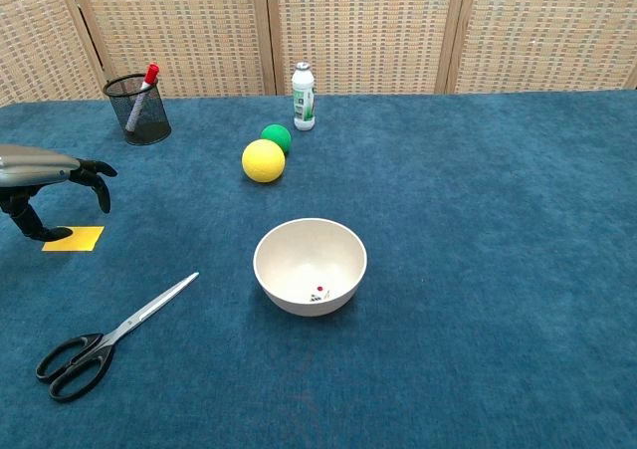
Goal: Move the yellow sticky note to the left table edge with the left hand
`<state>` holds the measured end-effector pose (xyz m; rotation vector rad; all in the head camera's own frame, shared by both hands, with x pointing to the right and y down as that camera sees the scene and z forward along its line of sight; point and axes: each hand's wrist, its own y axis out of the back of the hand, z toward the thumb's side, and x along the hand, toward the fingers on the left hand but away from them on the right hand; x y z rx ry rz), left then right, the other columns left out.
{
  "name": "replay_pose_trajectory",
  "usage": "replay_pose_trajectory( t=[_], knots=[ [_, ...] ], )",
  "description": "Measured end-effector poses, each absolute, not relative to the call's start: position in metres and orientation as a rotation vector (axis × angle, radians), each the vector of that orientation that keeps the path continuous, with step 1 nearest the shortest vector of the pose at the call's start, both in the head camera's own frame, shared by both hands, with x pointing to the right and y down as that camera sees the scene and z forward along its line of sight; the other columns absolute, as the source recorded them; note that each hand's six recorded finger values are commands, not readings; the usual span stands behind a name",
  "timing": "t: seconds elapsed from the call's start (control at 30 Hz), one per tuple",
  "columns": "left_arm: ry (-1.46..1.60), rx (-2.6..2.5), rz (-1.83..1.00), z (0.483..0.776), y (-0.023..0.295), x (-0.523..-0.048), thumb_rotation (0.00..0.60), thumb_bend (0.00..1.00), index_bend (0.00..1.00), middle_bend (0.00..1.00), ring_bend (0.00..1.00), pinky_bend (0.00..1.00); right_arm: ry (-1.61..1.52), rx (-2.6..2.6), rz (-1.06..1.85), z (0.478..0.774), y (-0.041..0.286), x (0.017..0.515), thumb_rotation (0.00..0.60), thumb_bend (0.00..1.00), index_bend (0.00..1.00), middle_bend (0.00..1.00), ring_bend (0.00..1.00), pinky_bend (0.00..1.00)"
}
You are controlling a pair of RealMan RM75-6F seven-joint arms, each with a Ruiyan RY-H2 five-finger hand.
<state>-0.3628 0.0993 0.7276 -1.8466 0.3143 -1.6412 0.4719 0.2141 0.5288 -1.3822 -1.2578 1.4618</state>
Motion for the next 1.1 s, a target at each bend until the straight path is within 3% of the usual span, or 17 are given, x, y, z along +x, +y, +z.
replay_pose_trajectory(
  t=[0.77, 1.1],
  knots=[
    [0.243, -1.810, -1.716, 0.741, 0.104, -0.361, 0.600, 0.45, 0.29, 0.00, 0.00, 0.00, -1.265, -1.387, 1.471, 0.530, 0.214, 0.474, 0.600, 0.00, 0.00, 0.00, 0.00, 0.00],
    [0.211, -1.808, -1.727, 0.732, 0.109, -0.369, 0.600, 0.46, 0.30, 0.00, 0.00, 0.00, -1.264, -1.388, 1.475, 0.531, 0.214, 0.474, 0.600, 0.00, 0.00, 0.00, 0.00, 0.00]
  ],
)
